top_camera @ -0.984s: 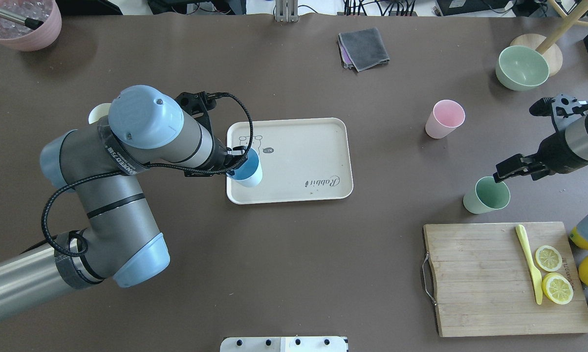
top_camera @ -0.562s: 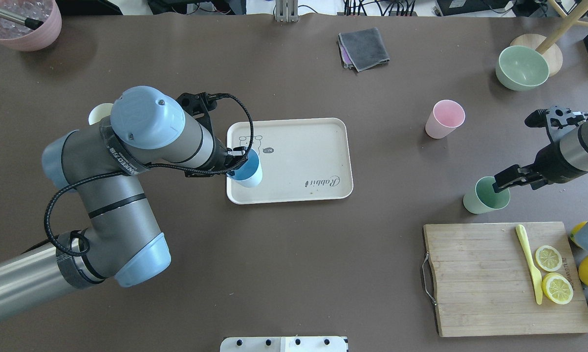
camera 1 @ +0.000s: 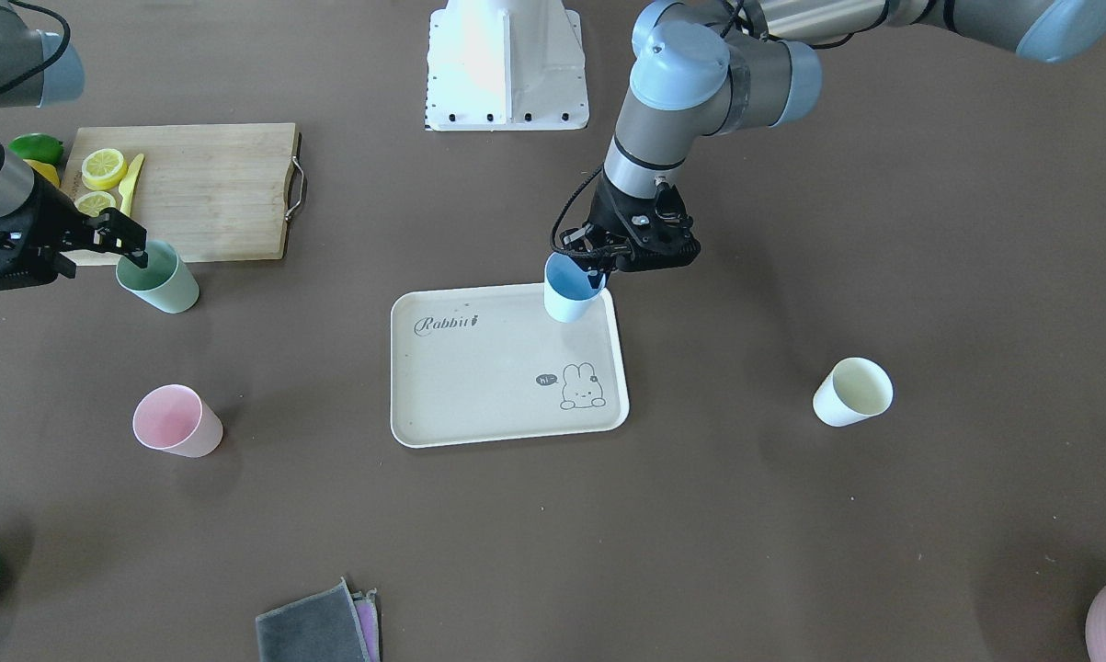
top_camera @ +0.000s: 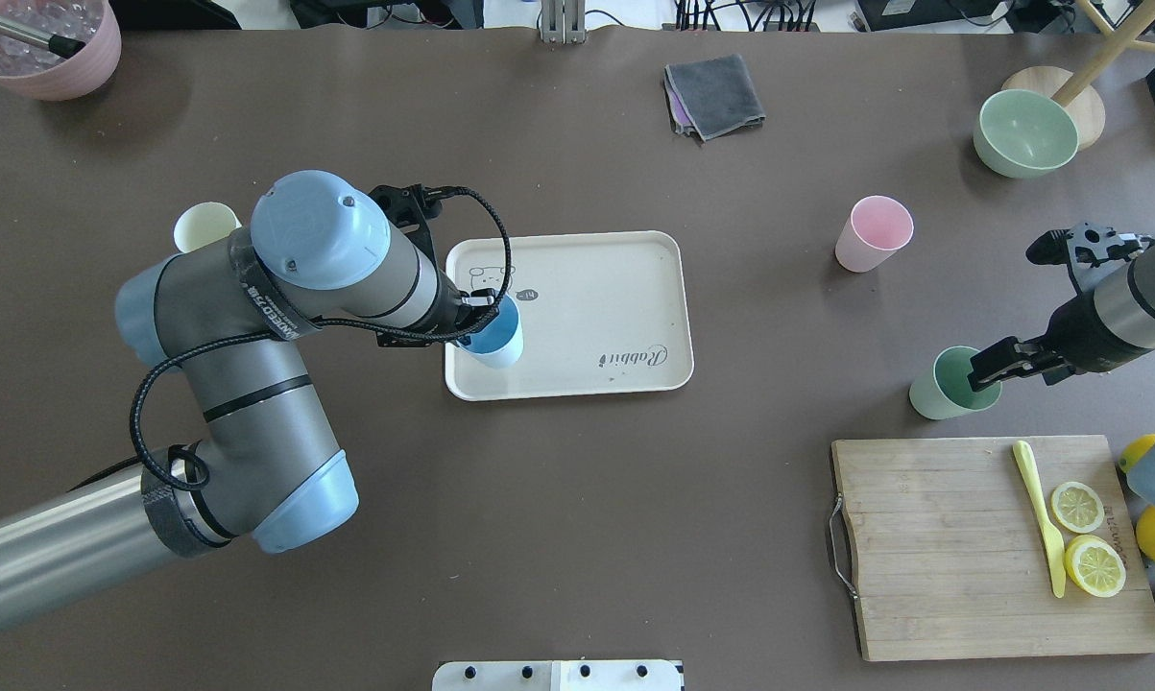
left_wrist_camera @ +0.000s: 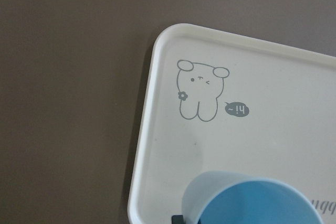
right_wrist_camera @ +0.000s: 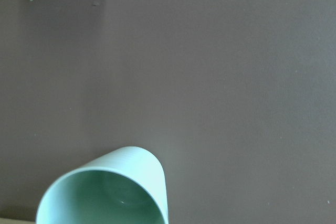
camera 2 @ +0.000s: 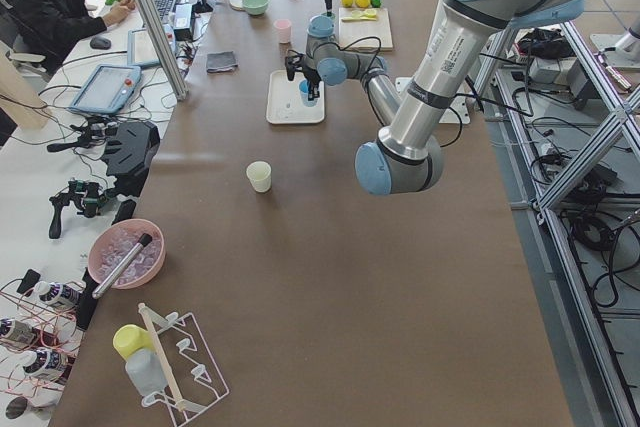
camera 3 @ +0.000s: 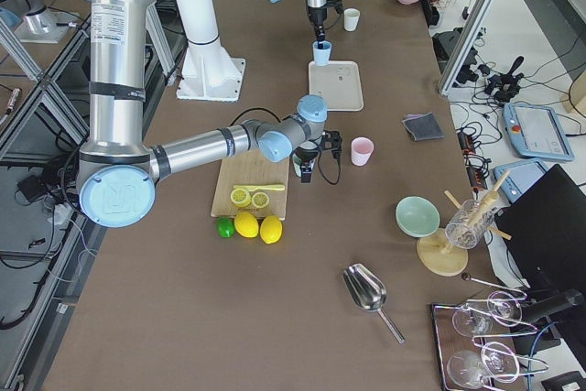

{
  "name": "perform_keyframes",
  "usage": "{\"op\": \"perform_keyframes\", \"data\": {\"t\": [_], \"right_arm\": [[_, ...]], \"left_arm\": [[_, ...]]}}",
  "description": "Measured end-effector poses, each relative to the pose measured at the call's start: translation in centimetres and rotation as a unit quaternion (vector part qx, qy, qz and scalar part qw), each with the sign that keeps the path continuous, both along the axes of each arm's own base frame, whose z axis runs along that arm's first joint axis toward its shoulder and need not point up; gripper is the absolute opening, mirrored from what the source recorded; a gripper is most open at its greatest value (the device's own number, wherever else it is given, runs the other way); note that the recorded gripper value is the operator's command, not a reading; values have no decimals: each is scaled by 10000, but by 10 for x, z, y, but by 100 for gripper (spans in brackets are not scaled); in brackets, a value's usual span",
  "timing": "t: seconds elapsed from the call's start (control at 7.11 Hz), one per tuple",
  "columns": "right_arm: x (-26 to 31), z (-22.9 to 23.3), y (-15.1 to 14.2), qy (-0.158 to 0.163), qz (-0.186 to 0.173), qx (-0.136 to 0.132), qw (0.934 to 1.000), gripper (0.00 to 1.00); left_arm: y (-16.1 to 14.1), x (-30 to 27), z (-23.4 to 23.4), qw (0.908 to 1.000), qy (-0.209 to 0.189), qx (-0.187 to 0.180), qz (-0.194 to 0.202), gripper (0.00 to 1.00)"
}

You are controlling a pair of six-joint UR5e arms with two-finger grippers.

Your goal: Place all cups on tray

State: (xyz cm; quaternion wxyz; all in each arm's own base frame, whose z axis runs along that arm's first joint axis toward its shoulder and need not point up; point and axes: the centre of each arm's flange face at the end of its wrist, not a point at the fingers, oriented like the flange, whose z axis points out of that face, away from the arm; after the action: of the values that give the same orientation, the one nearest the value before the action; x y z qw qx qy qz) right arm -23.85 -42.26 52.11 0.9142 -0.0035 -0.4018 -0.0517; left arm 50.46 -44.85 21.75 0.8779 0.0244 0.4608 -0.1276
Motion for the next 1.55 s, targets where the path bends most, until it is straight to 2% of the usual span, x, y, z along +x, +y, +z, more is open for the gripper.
{"op": "perform_keyframes", "data": {"t": [0.84,0.98,1.12,1.27,1.41,1.55], "right_arm": [[-5,4,2,29,-53,-35,10000,95],[-8,6,0,38,-66,-41,10000,78],[-11,7,-1,50,-75,-39,10000,32],[-13,6,-3,52,-76,-20,10000,0],[-15,3,-5,39,-74,6,10000,0],[-17,-1,-8,12,-75,44,10000,0]], "left_arm": [[-3,18,6,9998,-159,59,-69,0],[-3,19,7,9998,-173,63,-76,0],[-4,20,9,9998,-188,59,-77,0],[-5,23,12,9998,-180,67,-74,52],[-6,26,14,9998,-152,87,-71,98],[-7,28,16,9998,-152,122,-97,98]]}}
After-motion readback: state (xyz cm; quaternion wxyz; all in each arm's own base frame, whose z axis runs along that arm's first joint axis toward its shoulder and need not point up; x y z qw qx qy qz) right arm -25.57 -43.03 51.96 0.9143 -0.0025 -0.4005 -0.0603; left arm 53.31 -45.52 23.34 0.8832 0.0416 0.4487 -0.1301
